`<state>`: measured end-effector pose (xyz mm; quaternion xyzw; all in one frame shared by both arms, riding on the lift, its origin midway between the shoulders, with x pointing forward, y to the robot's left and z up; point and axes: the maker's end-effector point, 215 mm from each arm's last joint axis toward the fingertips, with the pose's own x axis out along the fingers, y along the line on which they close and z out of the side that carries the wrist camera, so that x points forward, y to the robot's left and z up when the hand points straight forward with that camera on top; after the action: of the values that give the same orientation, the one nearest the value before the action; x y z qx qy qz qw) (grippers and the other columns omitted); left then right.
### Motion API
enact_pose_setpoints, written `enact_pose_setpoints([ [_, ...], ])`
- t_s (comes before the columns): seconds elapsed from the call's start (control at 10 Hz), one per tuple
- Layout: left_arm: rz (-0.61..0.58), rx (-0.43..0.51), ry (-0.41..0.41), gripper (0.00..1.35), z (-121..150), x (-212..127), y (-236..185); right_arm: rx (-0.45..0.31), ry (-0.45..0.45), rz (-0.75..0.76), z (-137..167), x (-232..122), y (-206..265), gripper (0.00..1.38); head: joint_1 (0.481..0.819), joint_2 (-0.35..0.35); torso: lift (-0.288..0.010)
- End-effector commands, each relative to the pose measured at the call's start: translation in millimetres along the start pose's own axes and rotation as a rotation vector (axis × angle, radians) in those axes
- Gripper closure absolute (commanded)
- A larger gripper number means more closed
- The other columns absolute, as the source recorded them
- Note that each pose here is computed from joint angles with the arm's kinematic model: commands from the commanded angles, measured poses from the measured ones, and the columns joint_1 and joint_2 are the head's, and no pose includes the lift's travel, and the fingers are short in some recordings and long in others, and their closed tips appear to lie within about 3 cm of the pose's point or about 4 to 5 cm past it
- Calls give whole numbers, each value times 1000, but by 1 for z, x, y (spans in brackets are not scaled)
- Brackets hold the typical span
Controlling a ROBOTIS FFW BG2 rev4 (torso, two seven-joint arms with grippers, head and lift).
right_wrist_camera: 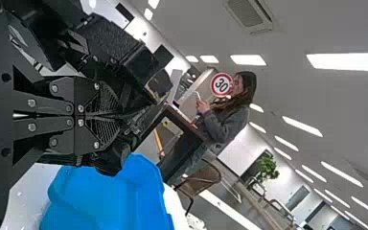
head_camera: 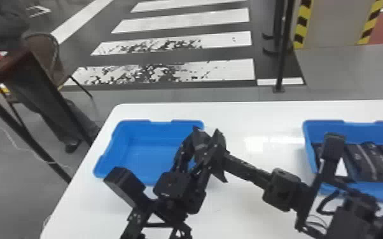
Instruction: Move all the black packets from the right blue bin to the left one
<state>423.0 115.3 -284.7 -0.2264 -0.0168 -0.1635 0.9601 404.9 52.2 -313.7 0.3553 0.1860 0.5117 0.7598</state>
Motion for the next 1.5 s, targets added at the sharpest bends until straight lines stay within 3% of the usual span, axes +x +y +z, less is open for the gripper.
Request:
enact_pose_setpoints([
  [0.0,8,18,-1,1217,1,-1,-1,-2,-15,2,5,1,0,1190,695,226,-140],
  [0.2,13,49,-33,1217,11,-1,-4,-11,-32,5,14,2,0,1188,695,225,-140],
  [0.3,18,49,-43,1216,14,-2,-3,0,-49,7,17,2,-1,1098,695,225,-140],
  [0.4,20,51,-49,1217,16,-3,-3,12,-56,-1,15,0,-6,772,695,224,-140],
  [0.5,23,51,-55,1216,18,-3,-1,13,-70,-7,15,-3,-8,213,695,223,-140],
  [0.6,37,66,-63,1217,22,-2,4,14,-77,-11,14,-5,-13,-2,695,222,-140],
  [0.7,83,135,-65,1217,26,0,22,31,-98,-16,15,-8,-17,82,695,222,-140],
  [0.9,202,340,-56,1216,17,9,89,65,-122,-20,14,-14,-22,121,695,248,-140],
  [1.1,315,603,-73,1216,29,20,159,55,-132,-21,20,-16,-22,122,695,288,-140],
  [1.2,345,627,-74,1047,26,22,182,44,-137,-27,25,-18,-24,117,695,316,-140],
  [1.3,368,585,-76,501,24,18,195,15,-140,-56,32,-25,-34,116,695,334,-140],
  [1.4,365,553,-125,47,32,10,190,-45,-101,-128,42,-39,-53,116,695,338,-140],
])
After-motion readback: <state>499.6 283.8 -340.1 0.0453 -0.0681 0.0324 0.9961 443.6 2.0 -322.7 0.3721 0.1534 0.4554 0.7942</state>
